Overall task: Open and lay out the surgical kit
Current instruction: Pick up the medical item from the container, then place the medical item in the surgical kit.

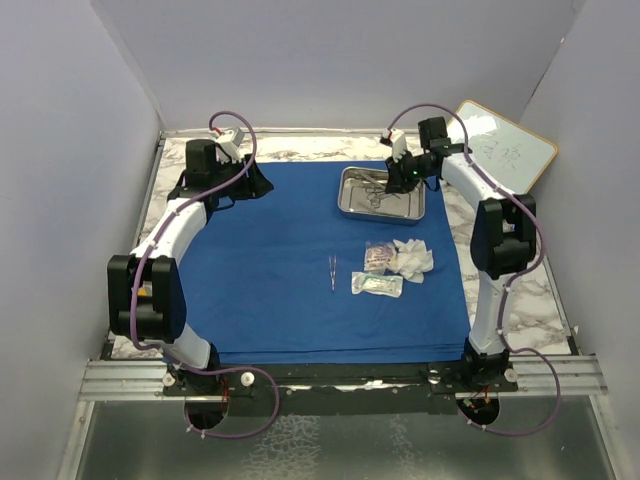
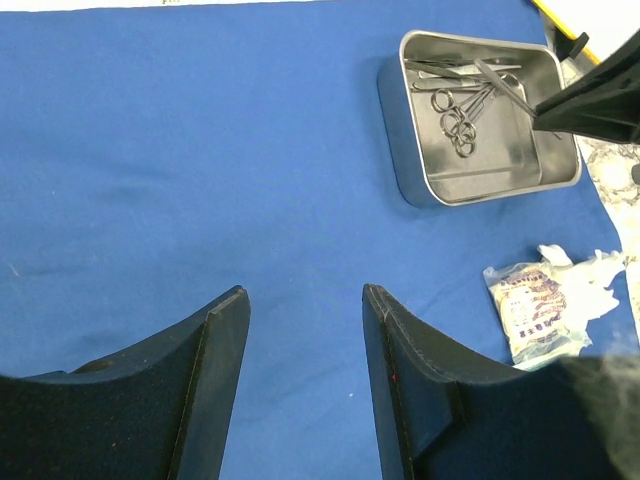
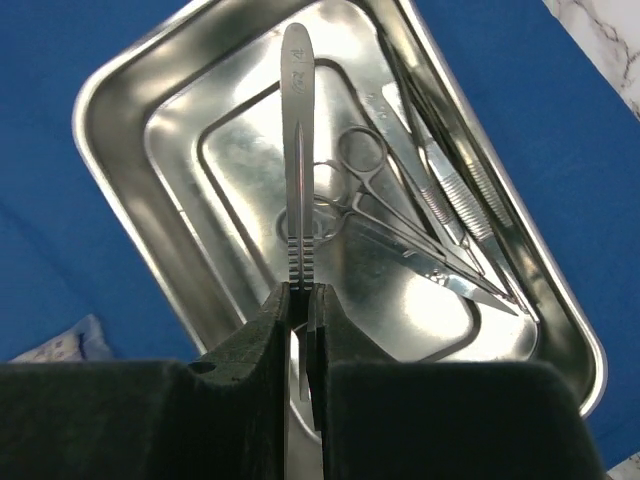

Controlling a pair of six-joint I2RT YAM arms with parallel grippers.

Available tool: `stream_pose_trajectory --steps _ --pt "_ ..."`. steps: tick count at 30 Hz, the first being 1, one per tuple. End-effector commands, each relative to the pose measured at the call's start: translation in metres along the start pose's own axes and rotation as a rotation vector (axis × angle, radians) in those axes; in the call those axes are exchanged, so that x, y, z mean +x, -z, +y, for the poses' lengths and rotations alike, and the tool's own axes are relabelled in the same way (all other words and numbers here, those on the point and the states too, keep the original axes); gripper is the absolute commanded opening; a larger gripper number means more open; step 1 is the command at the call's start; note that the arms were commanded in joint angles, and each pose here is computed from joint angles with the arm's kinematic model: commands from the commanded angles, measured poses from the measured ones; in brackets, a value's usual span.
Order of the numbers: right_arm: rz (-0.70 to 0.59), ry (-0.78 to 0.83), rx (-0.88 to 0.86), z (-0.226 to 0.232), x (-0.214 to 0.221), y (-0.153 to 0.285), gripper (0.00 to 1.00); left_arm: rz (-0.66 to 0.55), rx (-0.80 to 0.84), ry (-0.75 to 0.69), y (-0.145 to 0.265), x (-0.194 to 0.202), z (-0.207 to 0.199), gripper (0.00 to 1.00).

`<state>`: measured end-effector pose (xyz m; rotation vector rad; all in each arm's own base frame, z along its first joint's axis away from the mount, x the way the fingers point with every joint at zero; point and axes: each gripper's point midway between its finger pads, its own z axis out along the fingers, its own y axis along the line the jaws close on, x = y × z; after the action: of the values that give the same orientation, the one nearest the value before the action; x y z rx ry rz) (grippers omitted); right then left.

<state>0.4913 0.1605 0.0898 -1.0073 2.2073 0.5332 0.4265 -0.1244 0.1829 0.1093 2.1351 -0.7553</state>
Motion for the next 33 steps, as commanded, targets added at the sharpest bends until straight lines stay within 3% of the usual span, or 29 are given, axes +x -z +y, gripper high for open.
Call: stream_pose_trajectory --steps 1,6,17,19,25,33 --pt "-0.128 0.146 -0.104 0.036 -0.033 0.039 0.01 -0.023 0.071 -0.077 0.003 -0.003 -0.016 0.52" --pt "-0.184 0.346 -0.209 0.081 -0.035 0.061 0.01 -0.024 0.149 -0.15 0.008 -0.002 -0.03 0.52" --pt "-0.263 0.742 -0.197 0.162 -0.043 0.089 0.01 0.074 0.585 -0.395 0.04 0.021 -0.117 0.53" --pt "-0.282 0.834 -0.184 0.191 -0.05 0.089 0.01 0.15 0.703 -0.321 0.042 0.036 -0.152 0.56" --pt "-0.276 0.889 -0.18 0.213 -0.049 0.088 0.01 0.264 0.857 -0.25 0.046 0.06 -0.191 0.61" --pt "-0.298 0.905 -0.18 0.227 -0.052 0.092 0.01 0.365 0.858 -0.179 0.032 0.083 -0.2 0.64"
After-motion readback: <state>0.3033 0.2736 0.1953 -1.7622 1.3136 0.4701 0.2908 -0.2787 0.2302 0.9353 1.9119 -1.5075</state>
